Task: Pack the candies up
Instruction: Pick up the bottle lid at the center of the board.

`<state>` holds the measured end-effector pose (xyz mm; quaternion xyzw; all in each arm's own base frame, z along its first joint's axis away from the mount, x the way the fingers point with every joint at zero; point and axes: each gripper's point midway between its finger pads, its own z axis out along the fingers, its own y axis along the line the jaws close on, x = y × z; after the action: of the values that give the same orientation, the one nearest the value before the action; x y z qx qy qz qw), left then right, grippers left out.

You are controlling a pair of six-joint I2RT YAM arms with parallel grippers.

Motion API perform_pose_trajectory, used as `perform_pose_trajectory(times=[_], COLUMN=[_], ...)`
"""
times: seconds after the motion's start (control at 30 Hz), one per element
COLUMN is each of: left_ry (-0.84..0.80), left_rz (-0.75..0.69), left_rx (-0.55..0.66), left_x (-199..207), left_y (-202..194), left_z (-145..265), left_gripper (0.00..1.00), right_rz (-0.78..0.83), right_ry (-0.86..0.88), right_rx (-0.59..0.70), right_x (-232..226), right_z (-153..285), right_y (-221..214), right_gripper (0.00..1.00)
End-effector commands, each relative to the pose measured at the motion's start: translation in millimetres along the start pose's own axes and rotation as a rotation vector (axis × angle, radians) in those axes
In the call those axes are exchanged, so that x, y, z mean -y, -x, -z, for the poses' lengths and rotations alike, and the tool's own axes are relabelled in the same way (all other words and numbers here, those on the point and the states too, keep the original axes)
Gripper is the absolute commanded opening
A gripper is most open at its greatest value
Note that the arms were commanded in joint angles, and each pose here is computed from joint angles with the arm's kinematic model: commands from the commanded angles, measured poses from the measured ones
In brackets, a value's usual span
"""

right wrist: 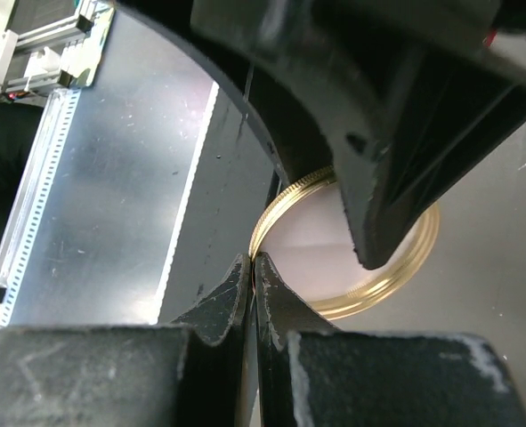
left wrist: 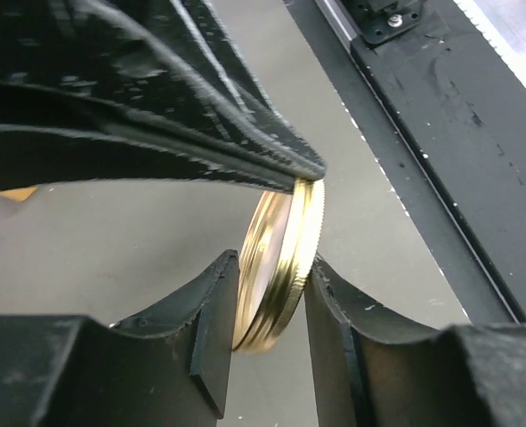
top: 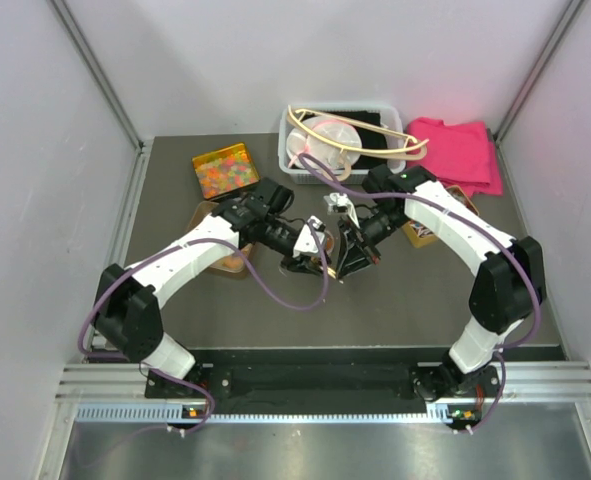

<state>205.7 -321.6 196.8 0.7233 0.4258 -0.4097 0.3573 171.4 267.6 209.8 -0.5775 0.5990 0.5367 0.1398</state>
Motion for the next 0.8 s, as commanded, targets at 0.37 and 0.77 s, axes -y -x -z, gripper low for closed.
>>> perform_pose_trajectory(times=[0.37,0.77], left_ry=[-0.046,0.014], left_rz=[-0.05,0.013], left_rx=[0.037,0.016], left_x=[7.0,-1.7], left_y=[19.5,7.8], left_z=[-1.5,-4.6], left_gripper=[0.08,0.01], right_rz=[-0.118,-0.007], right_ry=[-0.025,-0.501], right_rx=[0.062,0.018], right_x=[-21.6,20.0], right_z=[34.9,71.3], right_y=[16.3,9.6], right_gripper=[0.1,0.94])
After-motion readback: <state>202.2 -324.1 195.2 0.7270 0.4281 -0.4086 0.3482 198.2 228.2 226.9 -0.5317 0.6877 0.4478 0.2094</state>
